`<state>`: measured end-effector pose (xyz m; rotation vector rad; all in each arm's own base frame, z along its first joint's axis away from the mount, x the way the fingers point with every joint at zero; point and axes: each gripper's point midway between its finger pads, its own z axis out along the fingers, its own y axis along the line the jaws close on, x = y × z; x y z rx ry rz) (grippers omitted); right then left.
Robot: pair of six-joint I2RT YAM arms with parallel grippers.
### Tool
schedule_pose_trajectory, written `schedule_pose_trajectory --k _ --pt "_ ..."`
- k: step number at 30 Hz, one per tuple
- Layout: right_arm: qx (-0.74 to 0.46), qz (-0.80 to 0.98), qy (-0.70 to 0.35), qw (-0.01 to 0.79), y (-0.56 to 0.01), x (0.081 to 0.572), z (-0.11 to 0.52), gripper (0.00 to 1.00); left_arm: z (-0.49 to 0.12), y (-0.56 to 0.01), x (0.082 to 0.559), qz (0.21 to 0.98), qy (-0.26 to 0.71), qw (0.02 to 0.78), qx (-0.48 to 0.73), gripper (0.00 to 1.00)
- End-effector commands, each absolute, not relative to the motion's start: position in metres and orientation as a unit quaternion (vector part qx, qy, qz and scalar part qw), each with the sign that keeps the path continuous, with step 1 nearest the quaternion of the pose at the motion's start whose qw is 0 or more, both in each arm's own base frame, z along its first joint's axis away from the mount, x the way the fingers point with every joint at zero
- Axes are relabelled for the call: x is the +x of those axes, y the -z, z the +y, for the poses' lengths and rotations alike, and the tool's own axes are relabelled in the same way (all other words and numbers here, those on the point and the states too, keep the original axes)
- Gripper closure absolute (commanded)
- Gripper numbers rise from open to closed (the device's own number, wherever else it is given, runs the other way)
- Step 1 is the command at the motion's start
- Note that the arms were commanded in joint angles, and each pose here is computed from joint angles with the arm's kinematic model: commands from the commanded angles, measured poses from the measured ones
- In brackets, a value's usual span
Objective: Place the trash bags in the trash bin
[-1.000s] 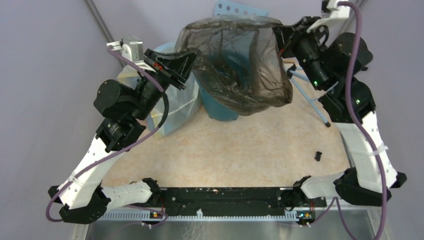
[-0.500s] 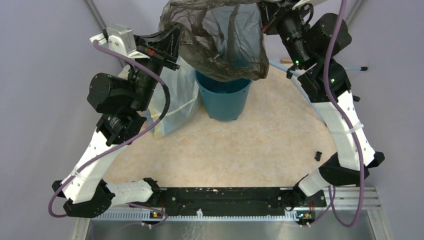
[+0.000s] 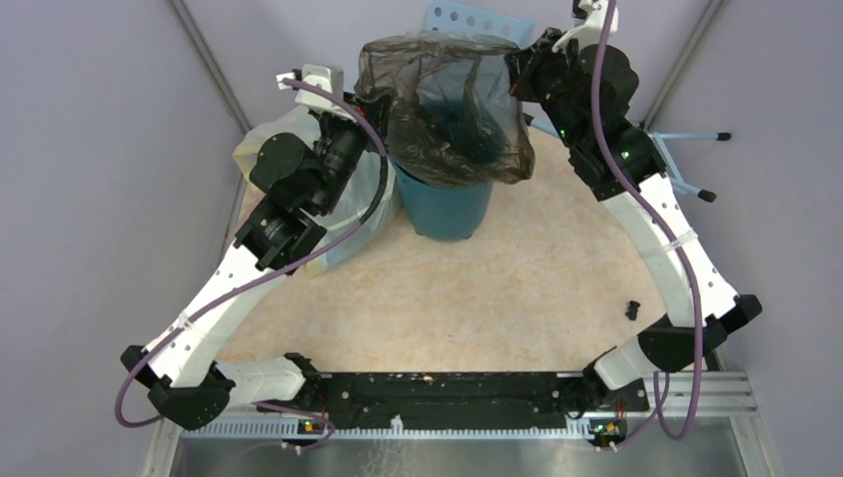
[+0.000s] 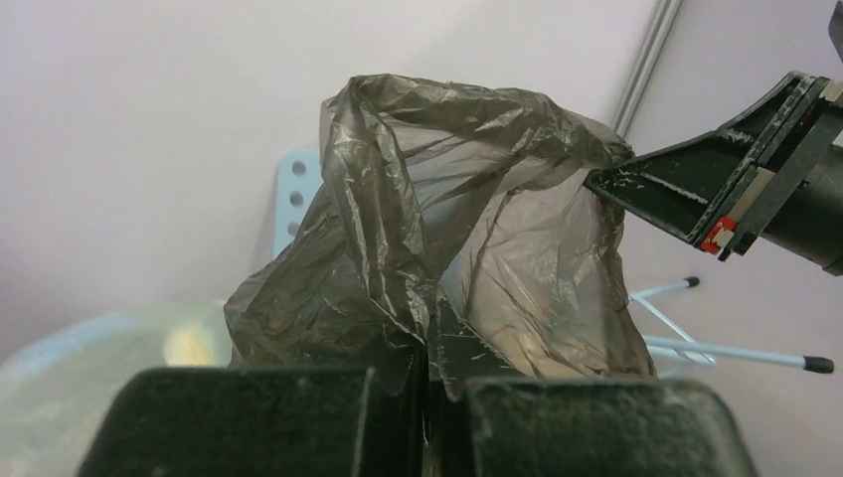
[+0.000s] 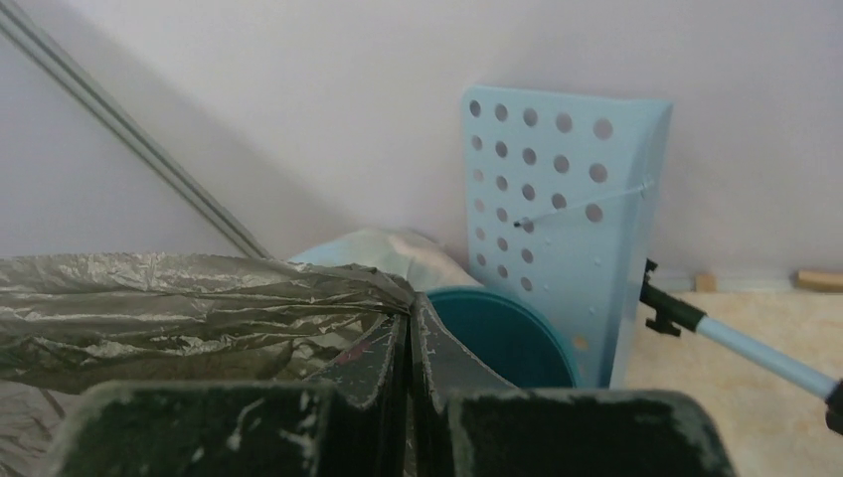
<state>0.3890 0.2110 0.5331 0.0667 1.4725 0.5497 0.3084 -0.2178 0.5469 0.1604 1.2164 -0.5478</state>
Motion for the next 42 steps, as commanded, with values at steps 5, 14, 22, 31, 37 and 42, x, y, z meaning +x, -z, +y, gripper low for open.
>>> schedule_pose_trajectory --k 5,14,22,31,37,42 --pt "0.045 0.690 -0.245 0.680 -0.523 0.384 0.193 0.92 -0.217 -0.524 0.298 0.608 0.313 0.728 0.048 1.00" --pt "0.022 0.739 -0.223 0.635 -0.484 0.387 0.197 0.28 -0.205 -0.485 0.327 0.666 0.364 0.652 0.021 1.00" --pt "0.009 0.778 -0.205 0.594 -0.428 0.365 0.188 0.17 -0.202 -0.474 0.334 0.678 0.363 0.639 0.031 1.00" --pt "0.031 0.824 -0.195 0.531 -0.387 0.372 0.187 0.24 -0.199 -0.460 0.350 0.690 0.355 0.629 0.038 1.00" --pt "0.071 0.835 -0.217 0.501 -0.384 0.385 0.193 0.26 -0.198 -0.449 0.352 0.698 0.361 0.617 0.050 1.00" --pt "0.088 0.848 -0.236 0.466 -0.371 0.393 0.208 0.39 -0.196 -0.443 0.353 0.701 0.363 0.611 0.060 1.00"
